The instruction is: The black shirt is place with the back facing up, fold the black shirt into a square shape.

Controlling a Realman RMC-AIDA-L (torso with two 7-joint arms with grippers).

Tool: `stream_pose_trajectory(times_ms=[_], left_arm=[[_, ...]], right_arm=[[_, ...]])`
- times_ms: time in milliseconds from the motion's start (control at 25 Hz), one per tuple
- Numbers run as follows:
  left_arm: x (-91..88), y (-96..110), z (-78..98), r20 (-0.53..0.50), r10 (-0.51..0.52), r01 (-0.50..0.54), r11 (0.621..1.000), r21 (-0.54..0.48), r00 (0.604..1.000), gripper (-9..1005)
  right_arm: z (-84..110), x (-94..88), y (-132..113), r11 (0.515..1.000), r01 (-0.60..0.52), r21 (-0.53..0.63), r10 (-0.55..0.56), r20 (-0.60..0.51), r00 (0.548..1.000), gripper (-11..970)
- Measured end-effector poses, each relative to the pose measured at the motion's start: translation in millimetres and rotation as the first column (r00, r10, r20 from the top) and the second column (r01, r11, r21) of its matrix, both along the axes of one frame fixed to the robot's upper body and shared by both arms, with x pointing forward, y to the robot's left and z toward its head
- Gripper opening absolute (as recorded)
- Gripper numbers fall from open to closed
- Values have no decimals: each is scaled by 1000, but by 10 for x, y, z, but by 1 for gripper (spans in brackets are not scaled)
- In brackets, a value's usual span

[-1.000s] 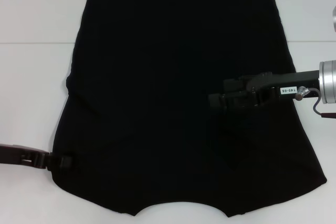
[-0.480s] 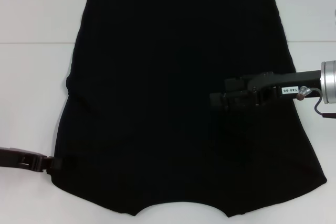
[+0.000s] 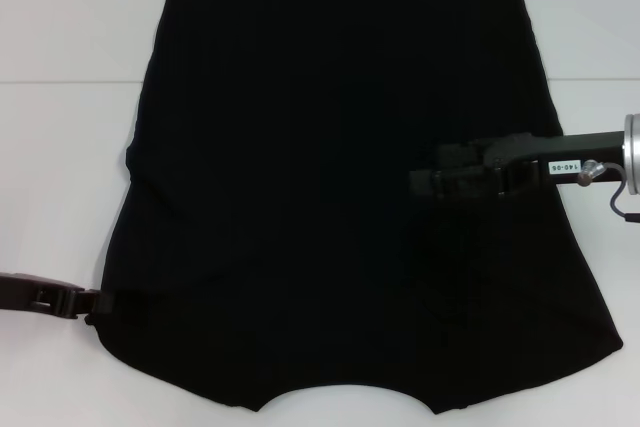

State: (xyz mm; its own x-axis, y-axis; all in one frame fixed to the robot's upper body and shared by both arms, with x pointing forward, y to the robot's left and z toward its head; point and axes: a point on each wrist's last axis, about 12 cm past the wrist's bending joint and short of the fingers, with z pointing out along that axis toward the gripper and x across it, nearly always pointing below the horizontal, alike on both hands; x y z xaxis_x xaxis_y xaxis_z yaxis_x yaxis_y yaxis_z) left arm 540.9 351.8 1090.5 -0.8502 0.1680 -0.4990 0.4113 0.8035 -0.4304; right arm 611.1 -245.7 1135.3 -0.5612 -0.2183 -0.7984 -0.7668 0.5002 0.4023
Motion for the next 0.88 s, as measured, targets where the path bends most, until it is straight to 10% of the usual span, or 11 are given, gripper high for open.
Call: stream_pose_trajectory(times_ms=[880], left_arm=[[-9,-68,24,-8,-40,40,999,-35,999,-1]], right_arm=[[-21,-86,-630,983,159,-92,-174,-196,965,921]])
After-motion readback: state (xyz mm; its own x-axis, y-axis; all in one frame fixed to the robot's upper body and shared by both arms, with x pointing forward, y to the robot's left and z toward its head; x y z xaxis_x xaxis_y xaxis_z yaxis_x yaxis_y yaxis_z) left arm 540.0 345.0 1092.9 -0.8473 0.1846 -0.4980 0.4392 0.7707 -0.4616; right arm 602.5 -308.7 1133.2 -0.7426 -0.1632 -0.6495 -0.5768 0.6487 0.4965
